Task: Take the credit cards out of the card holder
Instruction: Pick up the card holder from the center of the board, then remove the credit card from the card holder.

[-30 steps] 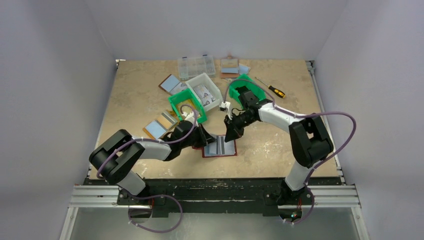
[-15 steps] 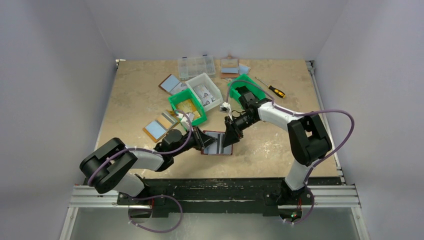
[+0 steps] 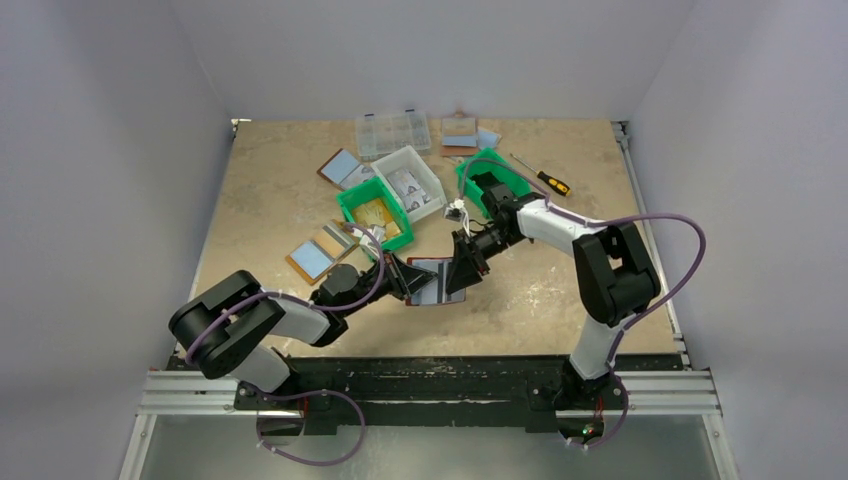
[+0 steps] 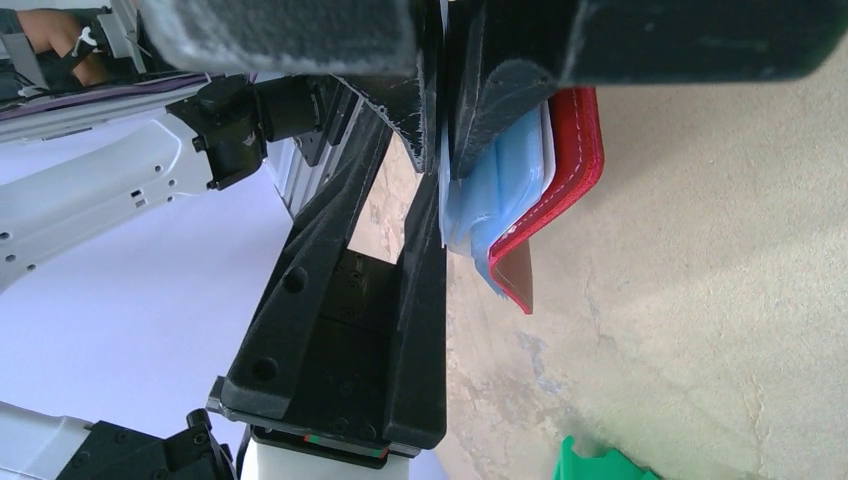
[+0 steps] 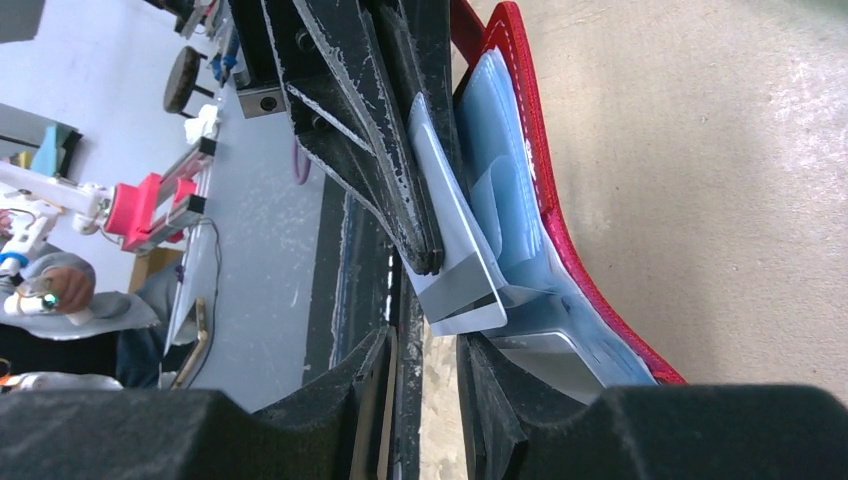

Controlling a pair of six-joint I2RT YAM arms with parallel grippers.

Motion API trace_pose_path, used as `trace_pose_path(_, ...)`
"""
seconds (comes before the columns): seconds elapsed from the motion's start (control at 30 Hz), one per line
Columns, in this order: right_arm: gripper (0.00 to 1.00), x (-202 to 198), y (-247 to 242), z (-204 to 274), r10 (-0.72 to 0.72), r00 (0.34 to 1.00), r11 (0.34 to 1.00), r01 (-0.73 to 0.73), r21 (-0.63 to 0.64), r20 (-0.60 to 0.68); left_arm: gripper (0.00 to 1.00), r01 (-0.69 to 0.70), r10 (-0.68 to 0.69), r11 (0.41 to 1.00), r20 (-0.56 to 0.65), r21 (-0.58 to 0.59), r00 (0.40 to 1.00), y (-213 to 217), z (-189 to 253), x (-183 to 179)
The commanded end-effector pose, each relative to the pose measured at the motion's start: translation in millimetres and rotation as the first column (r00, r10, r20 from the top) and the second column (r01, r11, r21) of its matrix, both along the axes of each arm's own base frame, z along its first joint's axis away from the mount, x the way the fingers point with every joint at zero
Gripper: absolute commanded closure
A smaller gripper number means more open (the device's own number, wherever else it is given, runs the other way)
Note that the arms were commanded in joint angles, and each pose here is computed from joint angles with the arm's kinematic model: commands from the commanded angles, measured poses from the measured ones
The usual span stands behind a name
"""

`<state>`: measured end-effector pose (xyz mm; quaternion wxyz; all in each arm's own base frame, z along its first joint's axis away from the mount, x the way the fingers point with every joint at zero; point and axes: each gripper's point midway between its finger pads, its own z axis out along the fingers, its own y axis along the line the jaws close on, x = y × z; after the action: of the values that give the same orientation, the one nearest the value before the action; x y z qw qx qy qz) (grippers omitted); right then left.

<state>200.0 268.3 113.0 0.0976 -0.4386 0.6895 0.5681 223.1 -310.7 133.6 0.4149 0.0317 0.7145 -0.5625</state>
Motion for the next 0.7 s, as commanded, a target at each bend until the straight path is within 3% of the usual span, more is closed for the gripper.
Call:
trace_pose_path(0.0, 0.64, 1, 9, 25, 0.022, 0.999, 0.994, -0.019, 0.105, -0.024, 1.00, 0.042, -0.031, 0.993, 0.100, -0.111, 0.995, -7, 36, -5)
trace_pose_path(0.23, 0.66, 2, 9, 37, 0.013, 0.998, 0.988, -0.004, 0.153, -0.058, 1.00, 0.030, -0.022, 0.995, 0.083, -0.096, 0.996, -8, 32, -3)
trace_pose_path(0.4, 0.75, 8, 8, 38, -0.020, 0.993, 0.988, 0.037, 0.150, -0.113, 1.00, 0.002, 0.001, 0.998, 0.060, -0.061, 0.998, -10, 24, 2)
trace_pose_path(0.67, 0.80, 11, 10, 32, -0.042, 0.986, 0.990, 0.063, 0.126, -0.161, 1.00, -0.043, 0.041, 0.998, 0.036, 0.054, 0.999, -22, 11, 10)
